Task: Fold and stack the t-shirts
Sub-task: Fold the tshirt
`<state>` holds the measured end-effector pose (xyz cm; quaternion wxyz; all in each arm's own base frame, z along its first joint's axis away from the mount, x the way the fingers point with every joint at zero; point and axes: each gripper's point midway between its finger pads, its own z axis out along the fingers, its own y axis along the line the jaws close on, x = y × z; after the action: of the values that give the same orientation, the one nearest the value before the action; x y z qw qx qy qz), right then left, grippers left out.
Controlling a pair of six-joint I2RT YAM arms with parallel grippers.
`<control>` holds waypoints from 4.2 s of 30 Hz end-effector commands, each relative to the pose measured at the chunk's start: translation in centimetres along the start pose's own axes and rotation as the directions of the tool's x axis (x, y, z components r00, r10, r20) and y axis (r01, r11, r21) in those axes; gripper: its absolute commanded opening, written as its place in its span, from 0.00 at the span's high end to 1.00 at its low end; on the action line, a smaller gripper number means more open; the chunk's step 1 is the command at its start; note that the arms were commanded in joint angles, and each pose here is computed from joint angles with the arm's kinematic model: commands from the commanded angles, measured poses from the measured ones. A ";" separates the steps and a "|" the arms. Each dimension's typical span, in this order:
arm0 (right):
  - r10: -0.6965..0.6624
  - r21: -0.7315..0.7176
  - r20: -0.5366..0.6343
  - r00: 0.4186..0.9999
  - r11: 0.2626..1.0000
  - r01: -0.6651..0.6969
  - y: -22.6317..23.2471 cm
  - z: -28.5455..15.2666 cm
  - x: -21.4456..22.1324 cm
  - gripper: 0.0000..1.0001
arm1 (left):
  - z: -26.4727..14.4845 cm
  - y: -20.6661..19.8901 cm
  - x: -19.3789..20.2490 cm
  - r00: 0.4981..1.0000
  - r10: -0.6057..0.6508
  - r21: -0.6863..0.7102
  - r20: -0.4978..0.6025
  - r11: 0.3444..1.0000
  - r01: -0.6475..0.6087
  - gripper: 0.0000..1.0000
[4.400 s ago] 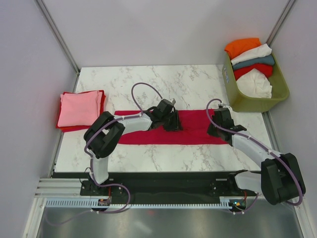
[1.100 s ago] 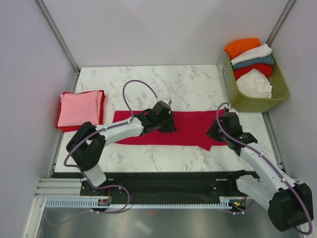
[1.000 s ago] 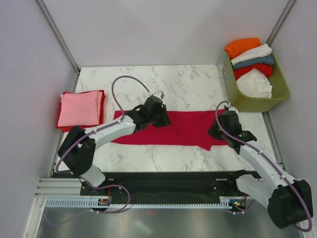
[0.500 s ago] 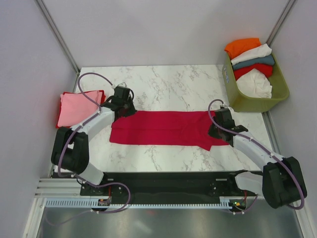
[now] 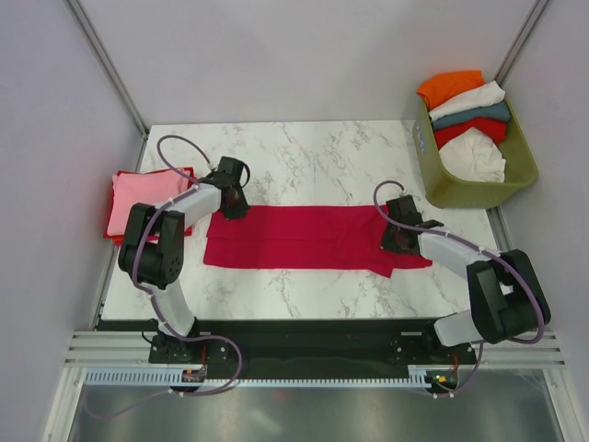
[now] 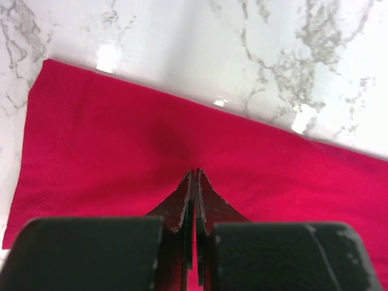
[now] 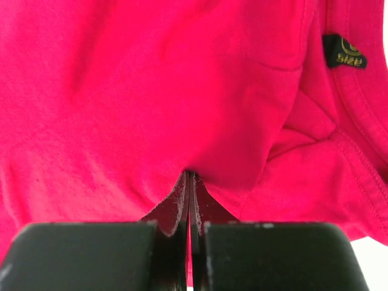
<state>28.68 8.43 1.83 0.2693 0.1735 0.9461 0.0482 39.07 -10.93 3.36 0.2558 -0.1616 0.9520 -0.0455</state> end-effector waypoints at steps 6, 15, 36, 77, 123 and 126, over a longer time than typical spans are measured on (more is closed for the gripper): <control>0.012 0.087 0.041 0.999 0.996 -0.016 -0.4 2.1 -1.6 1.00 | 2.0 3.1 0.8 0.995 -0.092 -0.145 -0.048 0.986 0.085 0.98; 0.079 0.111 0.040 0.996 0.990 -0.083 -0.3 4.0 -3.7 1.00 | 1.3 5.4 4.9 0.977 -0.195 -0.216 -0.085 0.961 0.173 0.98; 0.018 0.080 0.033 0.999 0.997 -0.021 6.6 13.1 -13.5 1.00 | -4.2 1.6 17.3 0.975 -0.115 -0.135 -0.191 0.987 0.090 0.98; -0.081 -0.282 0.062 0.995 0.955 0.096 20.8 19.6 -19.7 0.87 | -13.4 -8.0 11.9 1.000 -0.002 0.308 0.008 0.951 -0.001 0.92; -0.195 -0.481 -0.232 0.953 0.875 0.062 5.0 -9.5 14.3 0.55 | -12.9 -4.3 24.2 0.964 0.208 0.498 -0.165 0.861 -0.100 0.63; -0.214 -0.466 -0.264 0.940 0.882 0.070 4.5 -9.5 15.3 0.55 | -12.9 -3.9 24.9 0.961 0.204 0.500 -0.185 0.862 -0.086 0.63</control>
<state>14.18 18.16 3.85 0.1838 0.0197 0.9427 0.2777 13.76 -21.96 2.93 0.1835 -0.0002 0.9491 -0.2560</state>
